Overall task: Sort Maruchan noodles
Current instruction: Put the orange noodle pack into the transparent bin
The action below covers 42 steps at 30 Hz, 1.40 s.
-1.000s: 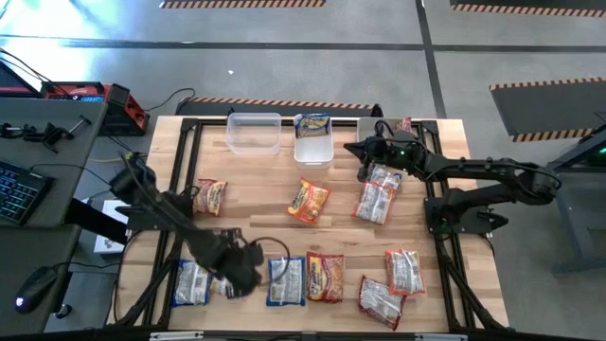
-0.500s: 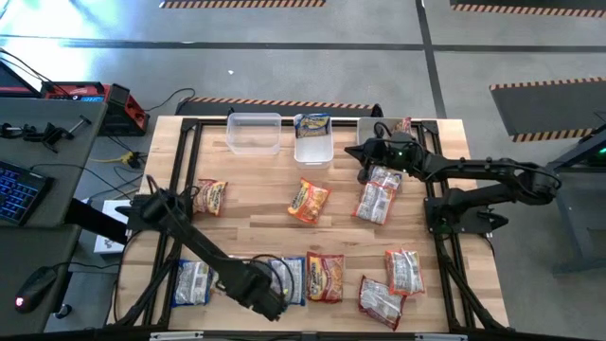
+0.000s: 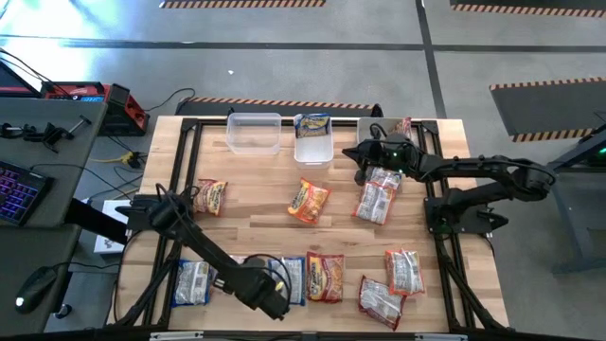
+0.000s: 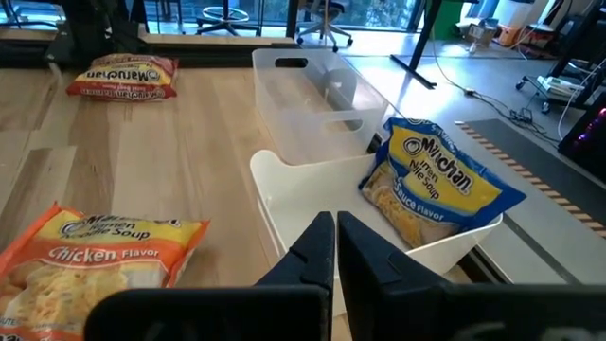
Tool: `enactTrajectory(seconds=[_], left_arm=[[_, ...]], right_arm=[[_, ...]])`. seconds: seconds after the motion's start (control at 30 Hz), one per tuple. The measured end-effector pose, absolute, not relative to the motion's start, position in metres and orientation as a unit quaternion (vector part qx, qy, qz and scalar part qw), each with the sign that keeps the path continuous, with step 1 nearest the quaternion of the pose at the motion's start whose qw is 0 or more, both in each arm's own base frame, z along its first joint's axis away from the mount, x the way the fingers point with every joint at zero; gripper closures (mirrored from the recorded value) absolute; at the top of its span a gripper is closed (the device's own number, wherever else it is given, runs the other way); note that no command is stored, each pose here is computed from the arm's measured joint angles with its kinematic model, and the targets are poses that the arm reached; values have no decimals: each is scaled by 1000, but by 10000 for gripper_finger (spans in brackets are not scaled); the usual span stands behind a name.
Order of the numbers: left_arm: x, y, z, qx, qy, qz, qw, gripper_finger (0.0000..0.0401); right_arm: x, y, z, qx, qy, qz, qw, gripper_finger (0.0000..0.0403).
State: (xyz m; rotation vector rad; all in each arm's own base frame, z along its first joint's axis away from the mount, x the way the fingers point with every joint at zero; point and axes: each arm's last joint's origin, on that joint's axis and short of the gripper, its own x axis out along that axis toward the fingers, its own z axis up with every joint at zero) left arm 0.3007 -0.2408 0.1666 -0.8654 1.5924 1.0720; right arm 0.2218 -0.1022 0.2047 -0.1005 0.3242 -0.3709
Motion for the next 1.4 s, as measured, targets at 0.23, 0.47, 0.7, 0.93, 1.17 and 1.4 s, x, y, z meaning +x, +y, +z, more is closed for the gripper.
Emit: enactTrajectory(seconds=[0.23,0.47,0.7,0.93,1.17,1.4], left_arm=[[301,-242,147,-339,687,451,458,189],[299,-241,147,-316,699,442,464,219],[298,-239,151,-260,739,379,493,338],[292,-231,182,-229,722,351,550,393],[280,-213,227,-238,647,346,636,399],[274,-194,261,-185,582,314,727,400]], right_arm=[[222,-102,205,-46,158,-185,969,403],[222,-102,205,-47,157,-185,969,403],[222,-102,205,-53,157,-184,969,403],[223,-102,210,-60,131,-173,974,403],[225,-98,212,-55,115,-103,987,403],[230,-84,216,-51,88,-22,995,384]])
